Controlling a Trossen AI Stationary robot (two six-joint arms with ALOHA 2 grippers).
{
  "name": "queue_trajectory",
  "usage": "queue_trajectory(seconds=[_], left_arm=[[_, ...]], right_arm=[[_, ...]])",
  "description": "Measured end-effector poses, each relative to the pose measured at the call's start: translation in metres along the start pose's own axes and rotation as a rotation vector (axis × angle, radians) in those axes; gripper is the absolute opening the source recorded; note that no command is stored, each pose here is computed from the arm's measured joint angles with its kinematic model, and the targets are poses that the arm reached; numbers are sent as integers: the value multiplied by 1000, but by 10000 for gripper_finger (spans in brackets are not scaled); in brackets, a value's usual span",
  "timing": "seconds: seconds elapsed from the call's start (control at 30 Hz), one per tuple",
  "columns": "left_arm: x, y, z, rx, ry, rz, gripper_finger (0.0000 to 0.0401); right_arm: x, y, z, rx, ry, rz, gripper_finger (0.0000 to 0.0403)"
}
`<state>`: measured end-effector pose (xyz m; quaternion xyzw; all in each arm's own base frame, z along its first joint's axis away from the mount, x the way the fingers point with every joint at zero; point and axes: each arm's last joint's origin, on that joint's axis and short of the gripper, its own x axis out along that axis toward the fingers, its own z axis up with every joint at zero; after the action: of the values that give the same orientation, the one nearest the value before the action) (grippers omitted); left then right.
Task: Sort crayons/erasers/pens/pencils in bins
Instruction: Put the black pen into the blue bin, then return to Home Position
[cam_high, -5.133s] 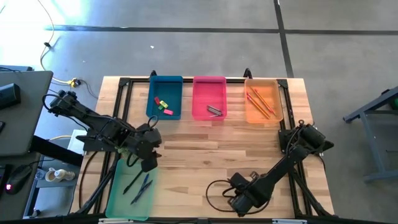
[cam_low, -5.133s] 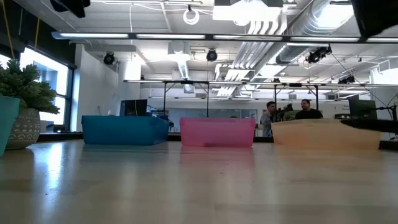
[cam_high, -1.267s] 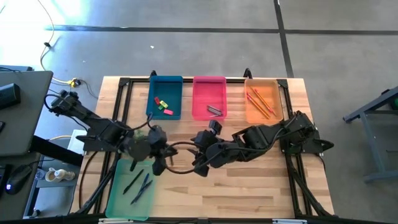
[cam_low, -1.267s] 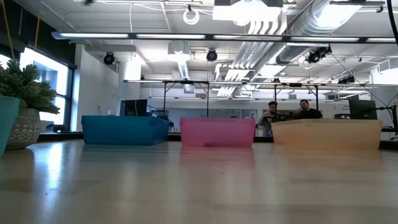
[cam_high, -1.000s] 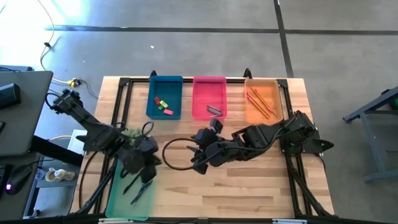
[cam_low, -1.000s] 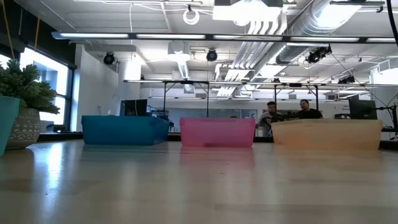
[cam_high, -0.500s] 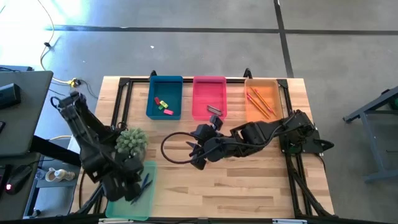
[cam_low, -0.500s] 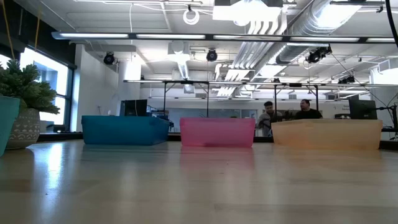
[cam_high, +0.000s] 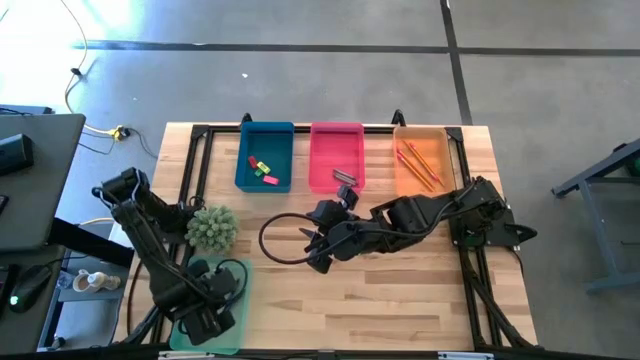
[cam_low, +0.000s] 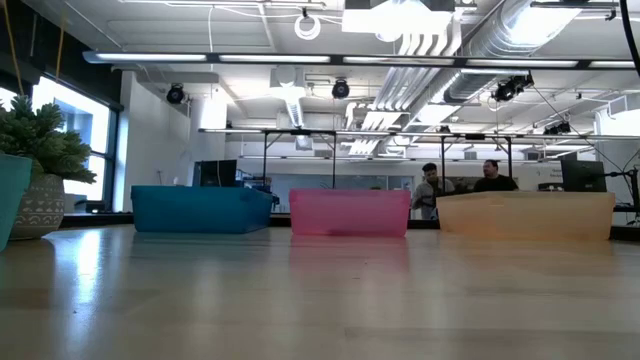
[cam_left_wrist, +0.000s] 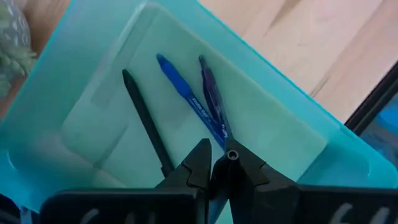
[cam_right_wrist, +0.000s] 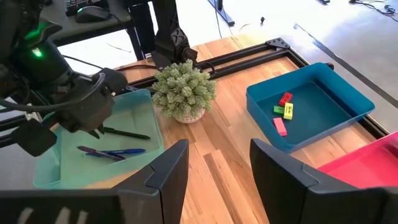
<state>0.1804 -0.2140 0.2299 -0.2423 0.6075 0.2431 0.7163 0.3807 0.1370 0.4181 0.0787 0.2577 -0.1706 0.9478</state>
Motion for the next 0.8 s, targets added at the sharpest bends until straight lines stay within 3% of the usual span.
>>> queue_trajectory(seconds=[0.3, 0.63, 0.8], left_arm=[[4, -3, 0, -128, 22, 8, 33], [3, -3, 6, -224, 58, -2, 102], [-9, 3, 16, -257, 59, -59, 130]], right_arm=[[0, 0, -2, -16, 26, 17, 164], [-4, -7, -14, -105, 163, 8, 164], [-17, -14, -13, -156, 179, -6, 164]])
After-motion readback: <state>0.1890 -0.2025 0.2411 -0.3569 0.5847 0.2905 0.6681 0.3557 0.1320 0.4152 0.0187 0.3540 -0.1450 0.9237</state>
